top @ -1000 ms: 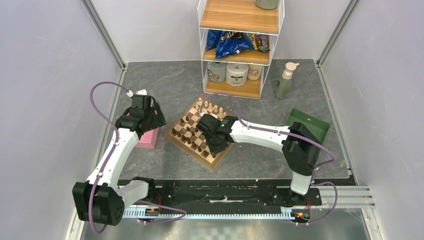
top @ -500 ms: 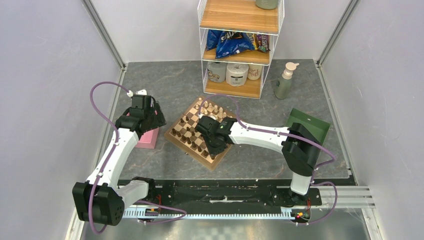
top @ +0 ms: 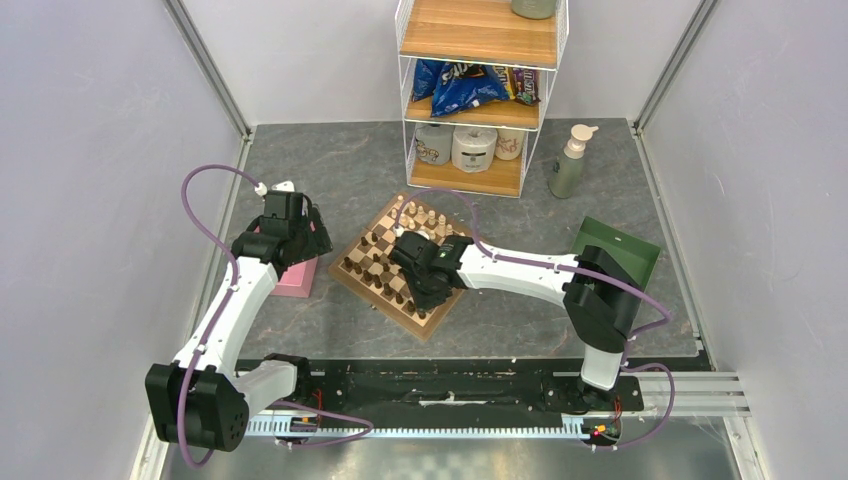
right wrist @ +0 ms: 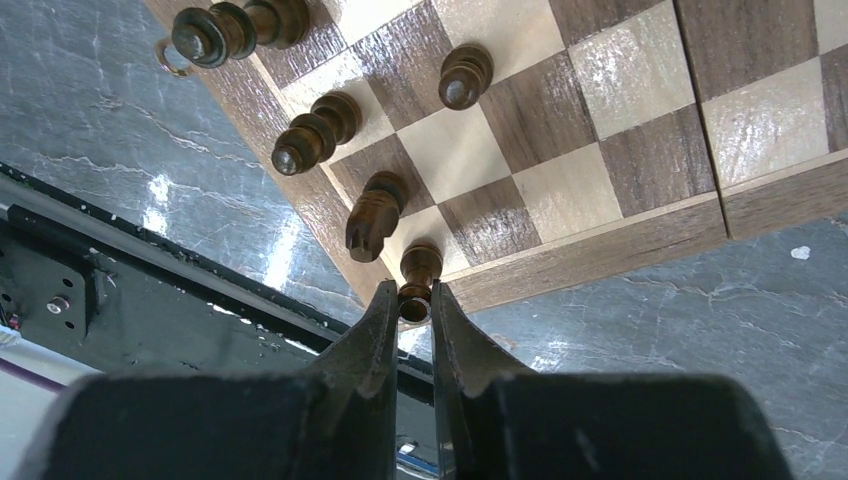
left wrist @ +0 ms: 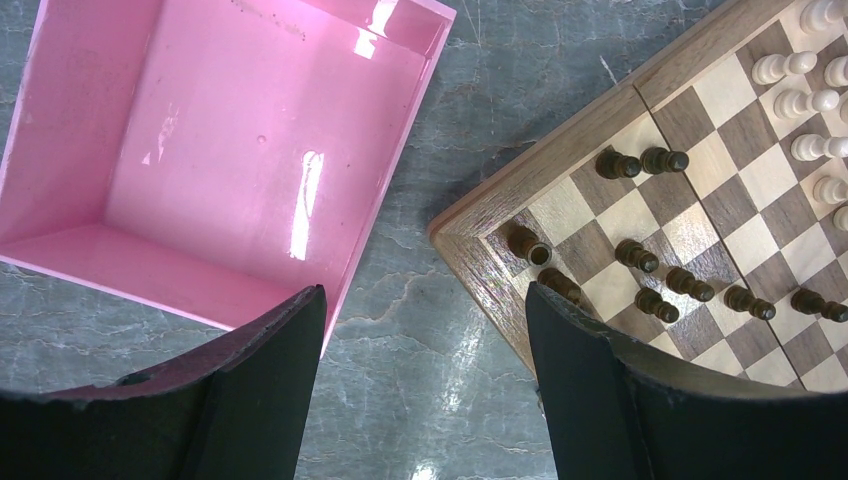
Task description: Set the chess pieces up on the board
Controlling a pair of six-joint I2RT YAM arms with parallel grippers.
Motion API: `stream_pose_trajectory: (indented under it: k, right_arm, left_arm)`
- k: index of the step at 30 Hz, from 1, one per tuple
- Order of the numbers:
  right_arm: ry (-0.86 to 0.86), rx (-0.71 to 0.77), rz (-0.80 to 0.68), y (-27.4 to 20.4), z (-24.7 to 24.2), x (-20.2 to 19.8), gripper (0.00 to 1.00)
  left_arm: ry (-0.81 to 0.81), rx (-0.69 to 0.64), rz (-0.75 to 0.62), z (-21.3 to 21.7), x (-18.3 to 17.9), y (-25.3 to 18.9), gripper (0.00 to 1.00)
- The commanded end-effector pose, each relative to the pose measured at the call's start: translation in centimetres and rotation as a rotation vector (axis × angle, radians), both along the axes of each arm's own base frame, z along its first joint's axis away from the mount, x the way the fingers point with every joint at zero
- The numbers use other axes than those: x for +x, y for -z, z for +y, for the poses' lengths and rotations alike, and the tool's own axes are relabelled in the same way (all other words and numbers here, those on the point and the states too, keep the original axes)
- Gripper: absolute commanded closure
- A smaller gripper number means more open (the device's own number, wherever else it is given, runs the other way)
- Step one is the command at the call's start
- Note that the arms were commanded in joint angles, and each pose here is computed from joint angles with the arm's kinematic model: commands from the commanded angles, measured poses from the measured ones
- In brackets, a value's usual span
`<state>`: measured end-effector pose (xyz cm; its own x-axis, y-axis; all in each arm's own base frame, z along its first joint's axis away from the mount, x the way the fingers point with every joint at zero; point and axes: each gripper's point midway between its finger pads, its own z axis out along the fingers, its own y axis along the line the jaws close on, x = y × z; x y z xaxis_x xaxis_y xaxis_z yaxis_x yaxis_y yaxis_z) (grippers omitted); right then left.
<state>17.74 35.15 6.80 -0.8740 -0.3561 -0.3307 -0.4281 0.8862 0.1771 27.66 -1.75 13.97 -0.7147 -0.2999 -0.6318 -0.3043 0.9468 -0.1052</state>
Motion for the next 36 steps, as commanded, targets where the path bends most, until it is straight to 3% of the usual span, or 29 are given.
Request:
stream_pose_trajectory:
  k: [1, 9, 16, 20, 28, 32, 36]
  right_arm:
    - [-0.021, 0.055, -0.014, -1.0, 1.9, 0.2, 0.82]
    - [-0.026, 0.052, -0.014, -0.9, 1.9, 0.2, 0.75]
    - [-0.039, 0.091, -0.036, -2.5, 2.2, 0.3, 0.55]
    - [-0.040, 0.113, -0.060, -3.7, 2.3, 0.5, 0.50]
    - [0.035, 0.119, -0.277, -9.2, -0.5, 4.2, 0.33]
    - [0.142, 0.112, -0.330, -10.6, -3.8, 7.6, 0.32]
    - [0.257, 0.096, -0.314, -10.1, -7.8, 10.4, 0.40]
  left_arm:
    - [0.006, -0.011, -0.039, -0.1, 0.5, -0.7, 0.20]
    - [0.006, -0.010, -0.036, -0.1, 0.5, -0.7, 0.20]
    - [0.005, -0.010, -0.037, 0.0, 0.5, -0.7, 0.20]
    - [0.004, -0.009, -0.037, 0.0, 0.4, -0.6, 0.20]
    - [0.002, -0.024, -0.027, -0.3, 0.4, -0.3, 0.20]
    - [-0.006, -0.066, -0.023, -0.8, 0.0, -0.3, 0.19]
    - [-0.030, -0.124, -0.033, -1.5, -0.7, -0.1, 0.20]
